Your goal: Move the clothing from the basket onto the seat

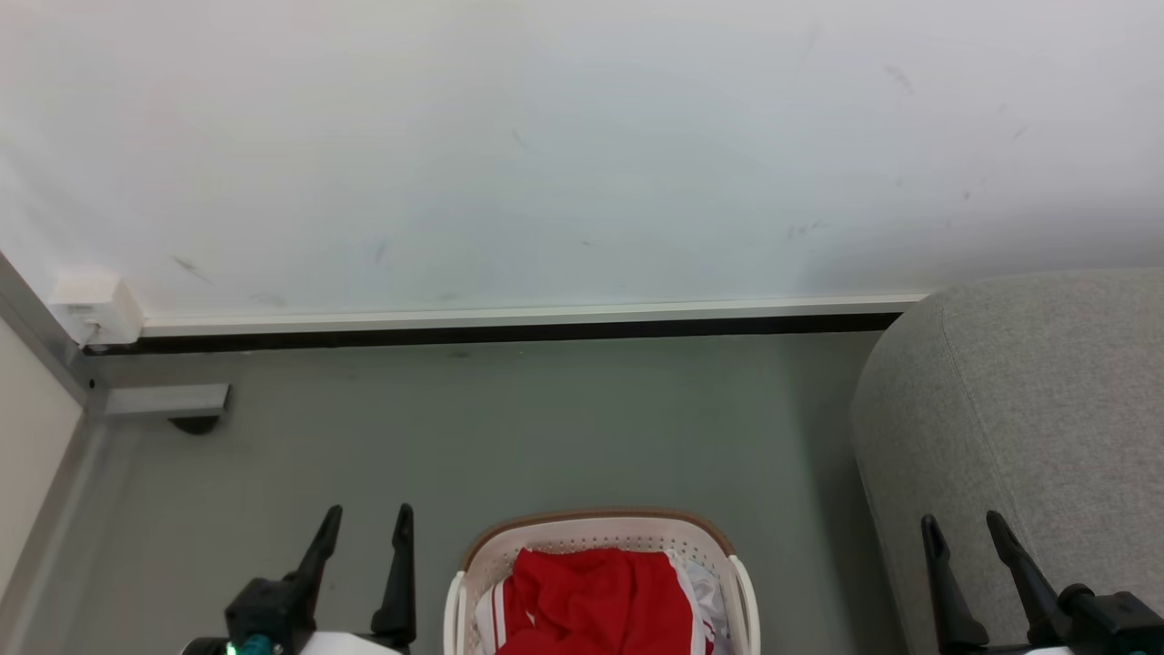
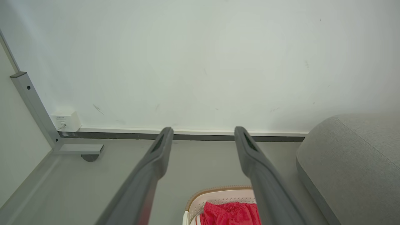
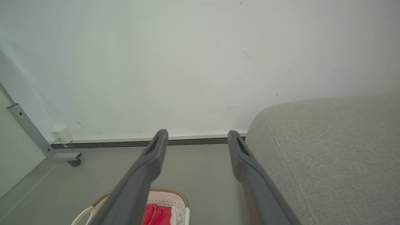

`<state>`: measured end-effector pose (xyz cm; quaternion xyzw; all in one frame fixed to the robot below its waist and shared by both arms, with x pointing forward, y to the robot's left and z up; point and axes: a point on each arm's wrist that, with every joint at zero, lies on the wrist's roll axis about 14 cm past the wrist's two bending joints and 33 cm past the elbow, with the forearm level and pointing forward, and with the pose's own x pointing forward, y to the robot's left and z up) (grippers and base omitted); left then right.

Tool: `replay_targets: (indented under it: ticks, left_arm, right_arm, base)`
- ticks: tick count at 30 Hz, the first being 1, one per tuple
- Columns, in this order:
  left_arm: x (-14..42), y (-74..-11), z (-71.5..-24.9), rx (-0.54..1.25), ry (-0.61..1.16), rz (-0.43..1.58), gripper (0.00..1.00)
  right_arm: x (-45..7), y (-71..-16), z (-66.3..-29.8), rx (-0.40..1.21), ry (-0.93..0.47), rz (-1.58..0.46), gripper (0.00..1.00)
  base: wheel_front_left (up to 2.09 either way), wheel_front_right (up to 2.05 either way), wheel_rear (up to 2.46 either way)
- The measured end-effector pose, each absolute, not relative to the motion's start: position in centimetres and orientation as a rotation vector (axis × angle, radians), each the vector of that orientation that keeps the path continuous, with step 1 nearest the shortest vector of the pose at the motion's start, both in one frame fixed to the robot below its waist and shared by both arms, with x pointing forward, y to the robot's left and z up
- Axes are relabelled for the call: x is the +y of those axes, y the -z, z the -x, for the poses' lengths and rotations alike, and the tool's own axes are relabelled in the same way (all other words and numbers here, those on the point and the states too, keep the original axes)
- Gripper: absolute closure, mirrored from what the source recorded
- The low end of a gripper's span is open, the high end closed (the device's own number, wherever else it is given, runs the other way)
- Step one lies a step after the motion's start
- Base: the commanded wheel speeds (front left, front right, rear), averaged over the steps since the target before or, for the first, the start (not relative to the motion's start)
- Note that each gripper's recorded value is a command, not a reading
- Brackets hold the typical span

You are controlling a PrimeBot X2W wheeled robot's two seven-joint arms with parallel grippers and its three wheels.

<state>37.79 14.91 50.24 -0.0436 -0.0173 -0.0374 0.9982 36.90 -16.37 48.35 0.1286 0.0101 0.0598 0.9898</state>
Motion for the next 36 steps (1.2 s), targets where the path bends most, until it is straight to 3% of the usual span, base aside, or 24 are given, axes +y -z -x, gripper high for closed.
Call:
replay_targets:
  ticks: [36]
  left_arm:
    - [12.7,-49.5,-38.1,-0.047,0.150,-0.011,0.00]
  right_arm:
    - [-16.9,-48.7,-36.7,-0.012,-0.128,-0.137,0.00]
  base:
    - [0.00,0.00,0.00]
